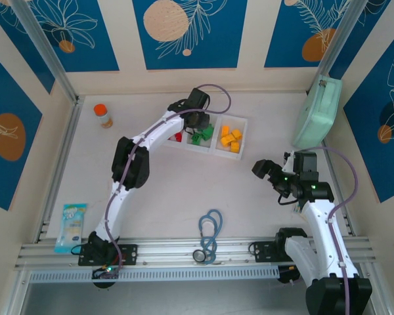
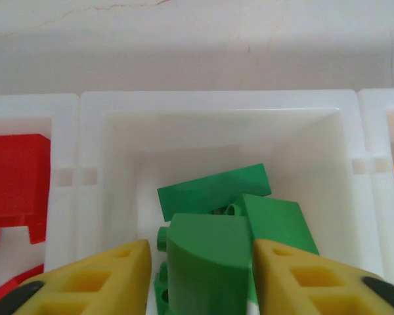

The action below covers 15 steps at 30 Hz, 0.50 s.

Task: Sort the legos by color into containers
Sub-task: Place the lego in the container.

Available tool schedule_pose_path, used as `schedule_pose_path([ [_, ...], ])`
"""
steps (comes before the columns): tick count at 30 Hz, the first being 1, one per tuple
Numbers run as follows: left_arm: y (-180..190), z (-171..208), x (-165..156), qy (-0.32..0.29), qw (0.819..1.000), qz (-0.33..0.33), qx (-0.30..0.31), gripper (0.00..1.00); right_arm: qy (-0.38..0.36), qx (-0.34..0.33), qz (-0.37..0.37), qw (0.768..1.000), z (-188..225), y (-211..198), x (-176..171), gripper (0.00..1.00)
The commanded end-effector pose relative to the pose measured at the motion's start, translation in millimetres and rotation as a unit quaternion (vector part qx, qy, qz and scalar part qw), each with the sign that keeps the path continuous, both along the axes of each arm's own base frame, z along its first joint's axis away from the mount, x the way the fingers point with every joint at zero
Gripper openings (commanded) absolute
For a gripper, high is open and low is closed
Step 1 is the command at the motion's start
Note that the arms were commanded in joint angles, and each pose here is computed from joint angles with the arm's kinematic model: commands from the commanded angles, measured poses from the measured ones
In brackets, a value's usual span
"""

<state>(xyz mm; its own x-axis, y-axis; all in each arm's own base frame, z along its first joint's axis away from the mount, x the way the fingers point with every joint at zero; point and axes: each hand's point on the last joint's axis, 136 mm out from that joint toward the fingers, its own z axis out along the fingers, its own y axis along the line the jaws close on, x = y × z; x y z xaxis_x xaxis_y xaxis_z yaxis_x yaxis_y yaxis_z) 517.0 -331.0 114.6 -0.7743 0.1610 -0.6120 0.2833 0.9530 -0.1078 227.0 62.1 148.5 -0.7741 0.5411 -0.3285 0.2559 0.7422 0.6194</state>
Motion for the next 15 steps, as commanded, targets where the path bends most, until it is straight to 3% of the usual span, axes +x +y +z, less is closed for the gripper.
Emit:
schedule_pose_path([
  [1,-1,12,9,-0.009,1.000,-0.004,-0.022,0.55,-0.015,0.023,0.034,0.999,5,12,-3,0.99],
  [3,2,20,9,-0.012,1.000,-0.001,-0.024,0.62,-0.026,0.036,0.049,0.998,12,18,-3,0.99],
  [6,6,41,5,-0.022,0.999,-0.009,-0.031,0.83,-0.043,0.041,0.060,0.996,20,21,-2,0.99],
  [10,14,75,-16,-0.058,0.995,-0.043,-0.063,0.98,-0.061,0.038,0.054,0.996,24,21,5,0.99],
  [15,49,119,-61,-0.152,0.982,-0.068,-0.089,0.99,-0.090,0.005,0.039,0.995,23,16,23,0.99],
])
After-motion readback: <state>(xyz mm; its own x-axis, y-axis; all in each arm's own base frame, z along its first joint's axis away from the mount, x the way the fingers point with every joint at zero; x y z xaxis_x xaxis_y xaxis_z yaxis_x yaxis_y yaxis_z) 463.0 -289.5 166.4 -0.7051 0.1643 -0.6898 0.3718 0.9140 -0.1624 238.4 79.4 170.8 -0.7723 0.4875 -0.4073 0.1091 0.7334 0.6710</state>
